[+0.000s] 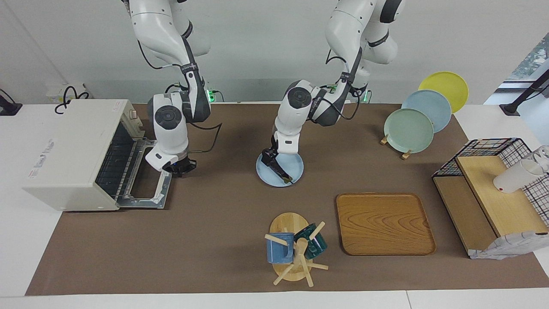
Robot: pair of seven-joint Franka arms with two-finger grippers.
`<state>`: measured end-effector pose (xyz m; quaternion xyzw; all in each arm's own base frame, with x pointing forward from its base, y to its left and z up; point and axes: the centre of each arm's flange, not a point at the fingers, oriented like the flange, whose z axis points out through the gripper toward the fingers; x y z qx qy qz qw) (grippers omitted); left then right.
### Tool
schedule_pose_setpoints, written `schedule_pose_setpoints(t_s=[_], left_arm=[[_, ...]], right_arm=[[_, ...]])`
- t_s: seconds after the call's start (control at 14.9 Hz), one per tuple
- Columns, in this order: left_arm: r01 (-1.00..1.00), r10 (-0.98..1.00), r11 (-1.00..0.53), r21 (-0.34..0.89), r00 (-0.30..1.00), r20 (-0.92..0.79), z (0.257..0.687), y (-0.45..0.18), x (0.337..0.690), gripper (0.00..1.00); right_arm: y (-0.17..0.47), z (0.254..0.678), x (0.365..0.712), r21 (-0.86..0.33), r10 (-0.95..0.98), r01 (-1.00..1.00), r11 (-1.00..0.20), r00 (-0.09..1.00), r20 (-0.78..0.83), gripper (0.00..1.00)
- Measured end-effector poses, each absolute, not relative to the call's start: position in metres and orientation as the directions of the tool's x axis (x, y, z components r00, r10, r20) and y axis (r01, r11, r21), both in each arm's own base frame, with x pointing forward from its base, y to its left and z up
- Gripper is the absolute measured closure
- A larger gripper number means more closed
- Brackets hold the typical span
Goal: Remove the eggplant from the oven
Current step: 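Grasp the eggplant with the left gripper while the right gripper nears the oven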
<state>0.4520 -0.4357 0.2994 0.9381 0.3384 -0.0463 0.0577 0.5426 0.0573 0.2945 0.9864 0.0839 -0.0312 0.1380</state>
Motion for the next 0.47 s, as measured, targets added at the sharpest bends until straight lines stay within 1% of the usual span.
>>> schedule_pose_setpoints(t_s=[0.07,0.13,0.4,0.47], left_arm=[[0.636,0.626,-0.768,0.076,0.770,-0.121,0.2985,-0.4359,0.4522,0.09],[0.634,0.625,-0.769,0.078,0.772,-0.118,0.2991,-0.4361,0.4526,0.15],[0.632,0.622,-0.770,0.086,0.774,-0.114,0.3023,-0.4377,0.4542,0.63],[0.632,0.622,-0.770,0.089,0.775,-0.114,0.3038,-0.4383,0.4550,0.66]], right_arm=[[0.0570,0.2945,0.5427,0.275,0.164,0.182,-0.944,0.983,-0.085,0.99],[0.0583,0.2941,0.5424,0.284,0.176,0.194,-0.939,0.980,-0.088,0.99],[0.0660,0.2969,0.5413,0.322,0.251,0.277,-0.905,0.960,-0.122,0.99],[0.0668,0.3025,0.5423,0.323,0.276,0.307,-0.895,0.951,-0.140,0.99]])
